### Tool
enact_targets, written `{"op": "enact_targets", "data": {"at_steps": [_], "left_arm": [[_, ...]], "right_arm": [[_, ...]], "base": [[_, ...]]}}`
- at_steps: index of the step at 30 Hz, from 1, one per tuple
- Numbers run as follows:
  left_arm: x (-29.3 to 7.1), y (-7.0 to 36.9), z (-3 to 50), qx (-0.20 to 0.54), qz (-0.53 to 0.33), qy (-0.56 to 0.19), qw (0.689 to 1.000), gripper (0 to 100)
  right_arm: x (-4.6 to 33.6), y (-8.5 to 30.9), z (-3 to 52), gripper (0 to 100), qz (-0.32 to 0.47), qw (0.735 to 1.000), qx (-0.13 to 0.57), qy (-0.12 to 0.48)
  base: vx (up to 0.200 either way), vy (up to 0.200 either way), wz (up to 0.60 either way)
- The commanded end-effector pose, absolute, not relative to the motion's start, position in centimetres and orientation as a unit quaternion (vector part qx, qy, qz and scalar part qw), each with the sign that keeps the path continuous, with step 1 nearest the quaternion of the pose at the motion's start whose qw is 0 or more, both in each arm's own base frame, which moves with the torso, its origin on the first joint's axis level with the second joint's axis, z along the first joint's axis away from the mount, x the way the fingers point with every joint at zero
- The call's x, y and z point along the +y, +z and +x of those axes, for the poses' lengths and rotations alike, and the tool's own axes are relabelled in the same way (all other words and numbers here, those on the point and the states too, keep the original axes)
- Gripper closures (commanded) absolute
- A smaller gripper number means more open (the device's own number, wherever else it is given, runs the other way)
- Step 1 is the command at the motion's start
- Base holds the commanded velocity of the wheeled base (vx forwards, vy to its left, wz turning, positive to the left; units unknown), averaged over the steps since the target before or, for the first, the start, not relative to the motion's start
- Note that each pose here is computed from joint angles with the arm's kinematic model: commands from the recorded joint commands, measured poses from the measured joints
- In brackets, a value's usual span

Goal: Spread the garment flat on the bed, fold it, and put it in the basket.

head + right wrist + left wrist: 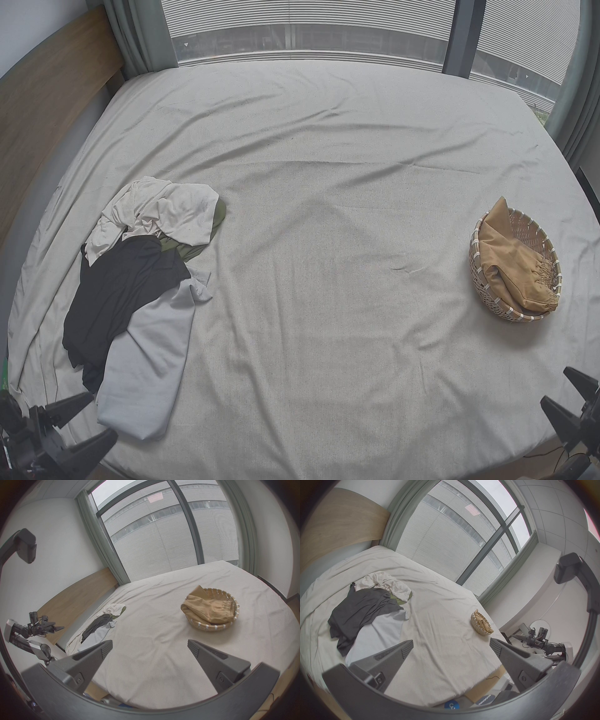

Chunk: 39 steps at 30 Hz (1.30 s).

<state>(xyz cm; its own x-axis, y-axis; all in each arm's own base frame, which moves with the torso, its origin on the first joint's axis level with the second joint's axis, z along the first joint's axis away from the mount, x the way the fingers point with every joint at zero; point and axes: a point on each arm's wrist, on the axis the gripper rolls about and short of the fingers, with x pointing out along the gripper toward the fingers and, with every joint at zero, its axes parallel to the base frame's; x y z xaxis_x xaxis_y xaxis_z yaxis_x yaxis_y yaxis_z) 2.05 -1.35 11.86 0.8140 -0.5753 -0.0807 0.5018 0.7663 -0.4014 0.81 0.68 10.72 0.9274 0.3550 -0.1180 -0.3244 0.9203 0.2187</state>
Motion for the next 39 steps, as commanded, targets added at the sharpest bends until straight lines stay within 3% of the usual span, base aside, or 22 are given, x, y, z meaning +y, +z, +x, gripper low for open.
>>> {"op": "enact_targets", "data": {"at_steps": [1, 5, 9, 10, 20, 25, 29, 39], "left_arm": [[-0.4, 10.5, -1.7, 0.016, -0.181, -0.300, 0.937, 0], [-0.2, 9.6, -1.9, 0.015, -0.171, -0.270, 0.948, 0], [0.0, 9.0, -1.7, 0.014, -0.153, -0.209, 0.966, 0], [0.0, 8.9, -1.7, 0.015, -0.145, -0.201, 0.969, 0], [0.1, 8.5, -1.6, 0.011, -0.046, -0.073, 0.996, 0], [0.0, 8.5, -1.6, 0.008, -0.038, -0.043, 0.998, 0], [0.0, 8.2, -2.3, -0.031, 0.005, 0.012, 0.999, 0], [0.3, 8.2, -2.3, -0.029, -0.022, 0.068, 0.997, 0]], "right_arm": [[0.6, 8.6, -2.6, 0, 0.085, 0.987, 0.009, 0.137], [0.5, 8.4, -2.7, 0, 0.075, 0.992, 0.011, 0.105], [-0.1, 8.2, -2.6, 0, 0.008, 1.000, 0.008, -0.022], [-0.1, 8.1, -2.5, 0, 0.001, 1.000, 0.008, -0.030], [0.0, 7.6, -2.3, 0, 0.002, 1.000, 0.006, -0.001], [0.0, 7.7, -2.3, 0, 0.002, 1.000, 0.005, 0.002], [0.0, 7.6, -2.3, 0, 0.002, 1.000, 0.005, 0.002], [0.0, 7.6, -2.3, 0, 0.002, 1.000, 0.007, 0.004]], "base": [[0.000, 0.000, 0.00], [0.000, 0.000, 0.00], [0.000, 0.000, 0.00], [0.000, 0.000, 0.00], [0.000, 0.000, 0.00], [0.000, 0.000, 0.00], [0.000, 0.000, 0.00], [0.000, 0.000, 0.00]]}}
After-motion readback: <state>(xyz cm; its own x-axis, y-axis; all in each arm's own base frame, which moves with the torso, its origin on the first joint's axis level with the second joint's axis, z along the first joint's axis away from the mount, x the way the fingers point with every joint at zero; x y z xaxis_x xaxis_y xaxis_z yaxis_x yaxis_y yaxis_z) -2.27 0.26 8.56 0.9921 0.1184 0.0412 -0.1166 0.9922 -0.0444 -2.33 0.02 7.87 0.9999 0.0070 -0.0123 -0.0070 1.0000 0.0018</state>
